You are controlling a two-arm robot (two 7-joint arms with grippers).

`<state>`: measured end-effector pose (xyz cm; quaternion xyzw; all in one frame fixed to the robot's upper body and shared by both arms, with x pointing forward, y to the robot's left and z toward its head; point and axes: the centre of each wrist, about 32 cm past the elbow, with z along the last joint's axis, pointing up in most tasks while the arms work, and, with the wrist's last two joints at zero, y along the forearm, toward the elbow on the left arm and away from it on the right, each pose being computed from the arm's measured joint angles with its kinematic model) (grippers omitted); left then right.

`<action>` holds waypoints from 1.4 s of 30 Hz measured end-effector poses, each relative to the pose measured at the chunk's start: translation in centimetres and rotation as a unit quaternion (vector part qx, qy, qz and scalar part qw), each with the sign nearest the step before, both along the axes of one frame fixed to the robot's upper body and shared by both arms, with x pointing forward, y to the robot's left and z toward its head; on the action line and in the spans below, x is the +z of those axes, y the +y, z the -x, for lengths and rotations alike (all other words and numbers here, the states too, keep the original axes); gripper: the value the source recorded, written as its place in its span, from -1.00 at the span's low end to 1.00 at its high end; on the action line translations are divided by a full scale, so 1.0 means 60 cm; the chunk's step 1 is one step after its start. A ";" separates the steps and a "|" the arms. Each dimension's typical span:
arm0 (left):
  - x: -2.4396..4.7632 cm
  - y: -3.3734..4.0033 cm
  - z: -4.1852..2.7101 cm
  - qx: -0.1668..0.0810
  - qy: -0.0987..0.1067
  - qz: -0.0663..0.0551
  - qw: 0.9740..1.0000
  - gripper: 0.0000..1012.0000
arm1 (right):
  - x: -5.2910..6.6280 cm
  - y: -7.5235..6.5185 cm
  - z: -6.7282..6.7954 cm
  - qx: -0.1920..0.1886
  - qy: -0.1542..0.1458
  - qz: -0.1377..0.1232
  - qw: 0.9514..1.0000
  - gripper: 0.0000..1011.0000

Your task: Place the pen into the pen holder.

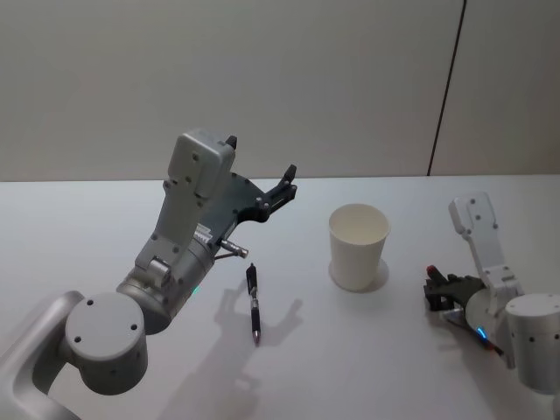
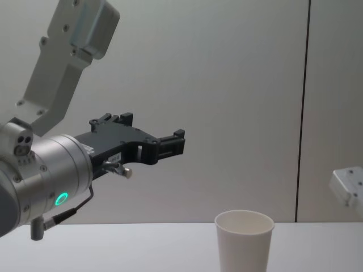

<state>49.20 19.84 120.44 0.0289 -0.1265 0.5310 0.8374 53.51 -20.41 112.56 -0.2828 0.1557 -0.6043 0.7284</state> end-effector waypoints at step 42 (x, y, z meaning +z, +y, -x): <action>0.000 0.000 0.000 0.000 0.000 0.000 1.000 0.98 | 0.032 -0.015 0.022 0.007 -0.155 -0.049 0.987 -0.62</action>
